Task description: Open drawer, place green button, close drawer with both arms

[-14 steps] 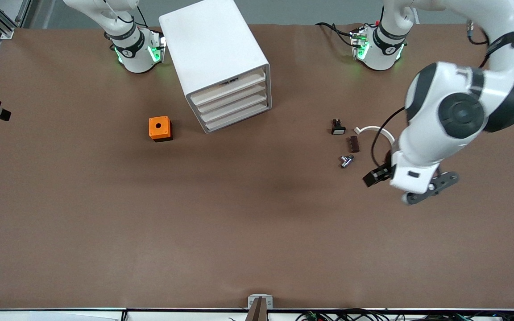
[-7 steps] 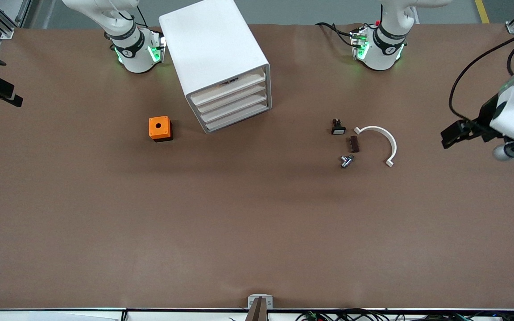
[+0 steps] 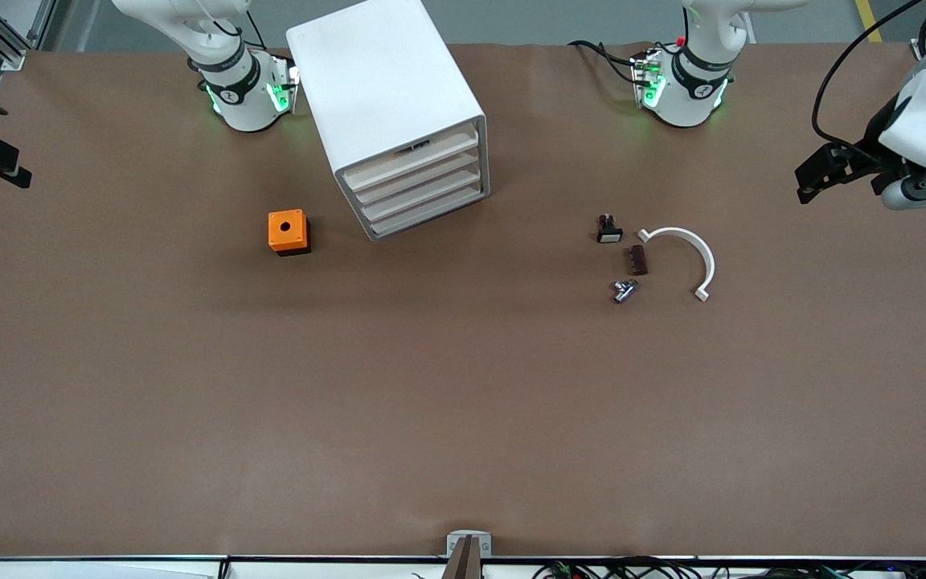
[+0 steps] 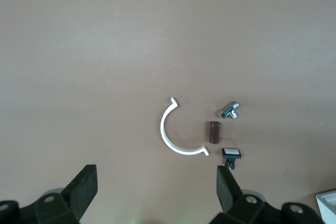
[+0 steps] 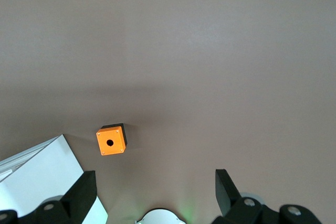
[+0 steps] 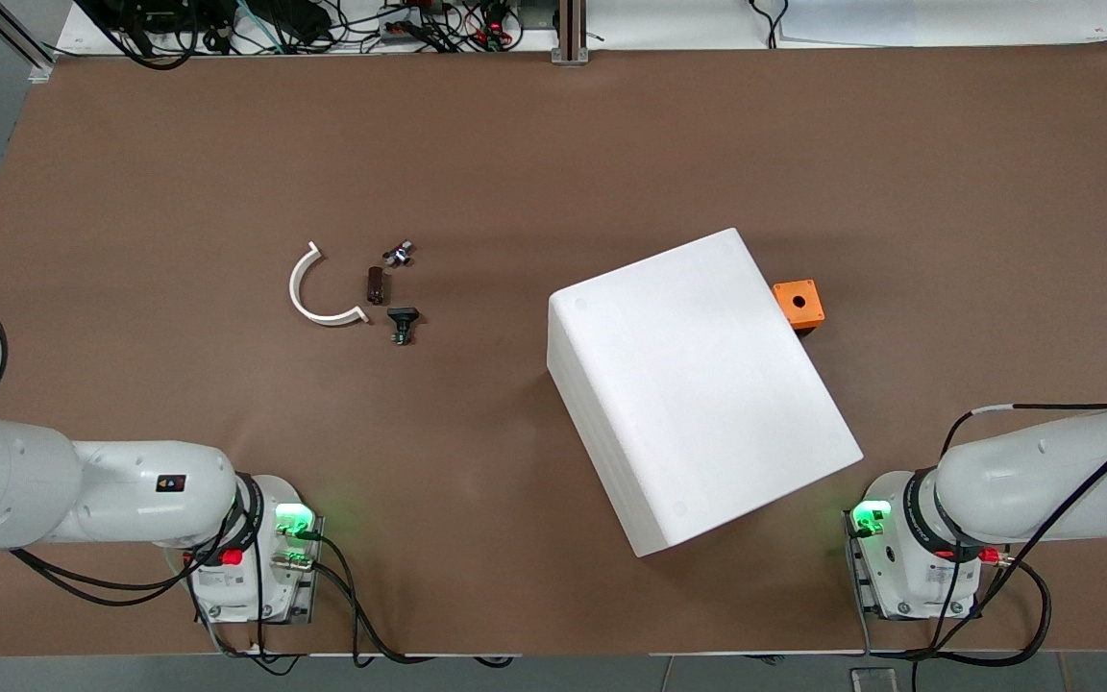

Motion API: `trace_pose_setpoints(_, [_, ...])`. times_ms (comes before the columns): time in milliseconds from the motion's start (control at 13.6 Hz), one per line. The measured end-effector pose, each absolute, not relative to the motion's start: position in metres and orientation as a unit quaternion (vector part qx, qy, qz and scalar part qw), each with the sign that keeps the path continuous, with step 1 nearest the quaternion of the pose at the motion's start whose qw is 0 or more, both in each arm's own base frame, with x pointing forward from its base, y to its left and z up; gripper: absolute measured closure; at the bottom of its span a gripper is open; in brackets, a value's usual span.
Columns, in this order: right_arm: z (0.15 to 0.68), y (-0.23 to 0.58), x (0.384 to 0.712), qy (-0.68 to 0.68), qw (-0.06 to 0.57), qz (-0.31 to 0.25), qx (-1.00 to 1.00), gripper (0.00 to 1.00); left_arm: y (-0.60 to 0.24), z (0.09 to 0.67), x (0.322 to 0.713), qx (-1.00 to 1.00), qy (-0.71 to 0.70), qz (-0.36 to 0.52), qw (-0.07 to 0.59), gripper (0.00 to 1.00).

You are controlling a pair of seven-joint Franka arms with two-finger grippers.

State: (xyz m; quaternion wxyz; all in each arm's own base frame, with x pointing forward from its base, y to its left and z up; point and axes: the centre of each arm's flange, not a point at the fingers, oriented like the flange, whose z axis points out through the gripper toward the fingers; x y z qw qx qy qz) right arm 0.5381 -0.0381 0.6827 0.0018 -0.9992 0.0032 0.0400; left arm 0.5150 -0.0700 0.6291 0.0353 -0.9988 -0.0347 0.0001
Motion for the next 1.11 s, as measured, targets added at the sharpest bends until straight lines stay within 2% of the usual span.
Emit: trace_pose_setpoints(1106, [0.679,-0.039,0.524,-0.010,0.003,0.037,-0.999,0.00,-0.066,0.657,0.504,-1.000,-0.006,0.004,0.020,0.00])
